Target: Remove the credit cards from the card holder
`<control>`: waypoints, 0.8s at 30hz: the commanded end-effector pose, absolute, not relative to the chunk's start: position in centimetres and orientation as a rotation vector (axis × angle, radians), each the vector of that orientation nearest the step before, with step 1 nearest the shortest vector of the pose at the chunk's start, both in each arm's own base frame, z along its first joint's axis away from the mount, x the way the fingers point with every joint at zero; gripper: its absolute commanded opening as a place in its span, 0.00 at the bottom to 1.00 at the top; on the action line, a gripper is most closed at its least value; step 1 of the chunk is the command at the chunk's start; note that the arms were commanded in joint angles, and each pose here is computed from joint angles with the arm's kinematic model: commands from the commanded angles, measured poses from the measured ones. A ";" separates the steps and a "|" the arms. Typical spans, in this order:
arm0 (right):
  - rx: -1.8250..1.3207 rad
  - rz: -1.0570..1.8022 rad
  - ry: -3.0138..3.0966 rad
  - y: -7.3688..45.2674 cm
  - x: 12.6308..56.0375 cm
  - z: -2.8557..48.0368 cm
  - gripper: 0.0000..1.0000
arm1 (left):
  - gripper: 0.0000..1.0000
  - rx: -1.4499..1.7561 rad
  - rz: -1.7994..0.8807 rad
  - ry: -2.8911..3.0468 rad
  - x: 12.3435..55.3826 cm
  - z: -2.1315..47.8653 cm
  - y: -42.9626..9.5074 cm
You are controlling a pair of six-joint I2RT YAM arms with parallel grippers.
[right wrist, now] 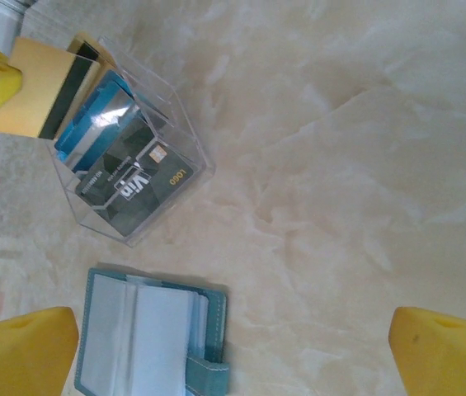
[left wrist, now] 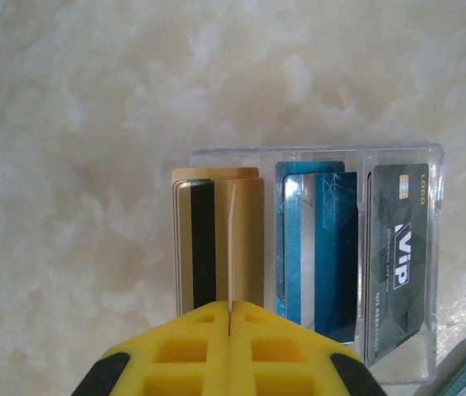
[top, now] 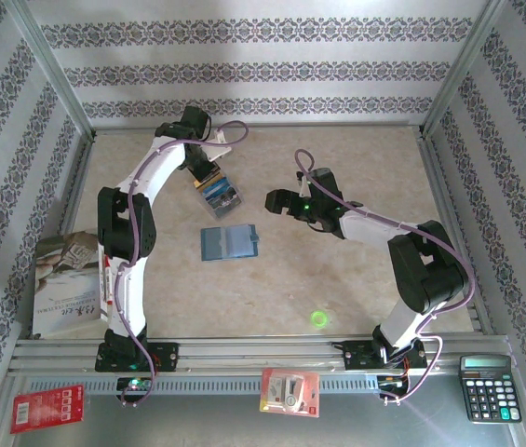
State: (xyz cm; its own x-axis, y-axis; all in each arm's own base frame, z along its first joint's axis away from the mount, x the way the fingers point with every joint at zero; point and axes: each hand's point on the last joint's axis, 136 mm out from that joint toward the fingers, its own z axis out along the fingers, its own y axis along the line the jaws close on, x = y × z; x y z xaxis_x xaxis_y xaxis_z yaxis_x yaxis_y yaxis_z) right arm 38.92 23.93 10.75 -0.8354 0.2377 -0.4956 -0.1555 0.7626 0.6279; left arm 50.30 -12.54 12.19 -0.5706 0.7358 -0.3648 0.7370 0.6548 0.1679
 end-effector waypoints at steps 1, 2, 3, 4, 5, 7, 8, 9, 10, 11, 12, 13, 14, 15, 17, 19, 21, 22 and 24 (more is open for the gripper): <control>0.071 0.960 2.352 24.3 40.0 11.9 0.97 | 0.02 1.177 0.045 2.466 51.0 12.2 -11.5; 0.074 0.961 2.353 24.3 40.0 11.8 0.96 | 0.06 1.166 0.061 2.465 51.3 12.2 -11.4; 0.079 0.962 2.357 24.3 39.9 11.7 0.96 | 0.07 1.154 0.081 2.468 51.4 12.2 -11.1; 0.082 0.965 2.362 24.4 39.9 11.5 0.96 | 0.10 1.146 0.093 2.468 51.6 12.3 -11.0; 0.082 0.970 2.367 24.5 39.9 11.4 0.96 | 0.15 1.136 0.100 2.466 51.6 12.6 -11.0; 0.086 0.977 2.372 24.5 39.9 11.2 0.96 | 0.25 1.112 0.101 2.456 51.7 13.3 -10.9; 0.087 0.980 2.375 24.6 39.9 11.1 0.95 | 0.28 1.099 0.096 2.446 51.7 13.9 -11.0; 0.091 0.980 2.377 24.6 39.9 11.1 0.95 | 0.31 1.084 0.094 2.438 51.8 14.4 -11.0; 0.093 0.982 2.377 24.6 39.9 11.1 0.95 | 0.35 1.069 0.090 2.429 51.8 15.0 -11.1; 0.094 0.979 2.375 24.6 40.0 11.1 0.95 | 0.36 1.056 0.085 2.420 51.7 15.6 -11.2; 0.095 0.976 2.374 24.5 39.9 11.2 0.95 | 0.37 1.037 0.083 2.413 51.7 16.2 -11.1; 0.101 0.970 2.372 24.4 40.0 11.2 0.95 | 0.38 1.012 0.078 2.408 51.6 16.8 -11.1; 0.099 0.966 2.368 24.4 40.0 11.3 0.95 | 0.38 0.986 0.063 2.403 51.5 17.4 -11.2; 0.099 0.961 2.367 24.3 40.0 11.3 0.95 | 0.39 0.963 0.055 2.400 51.3 17.8 -11.2; 0.099 0.951 2.363 24.1 39.9 11.4 0.95 | 0.42 0.874 0.030 2.386 51.1 19.1 -11.3; 0.099 0.942 2.364 24.0 39.8 11.4 0.95 | 0.45 0.780 -0.003 2.367 50.7 20.4 -11.4; 0.099 0.932 2.363 23.8 39.7 11.6 0.95 | 0.49 0.672 -0.032 2.339 50.3 21.7 -11.4; 0.099 0.923 2.361 23.6 39.5 11.6 0.95 | 0.53 0.609 -0.048 2.328 50.0 22.3 -11.2; 0.097 0.910 2.361 23.5 39.3 11.7 0.96 | 0.58 0.489 -0.084 2.302 49.3 23.2 -11.0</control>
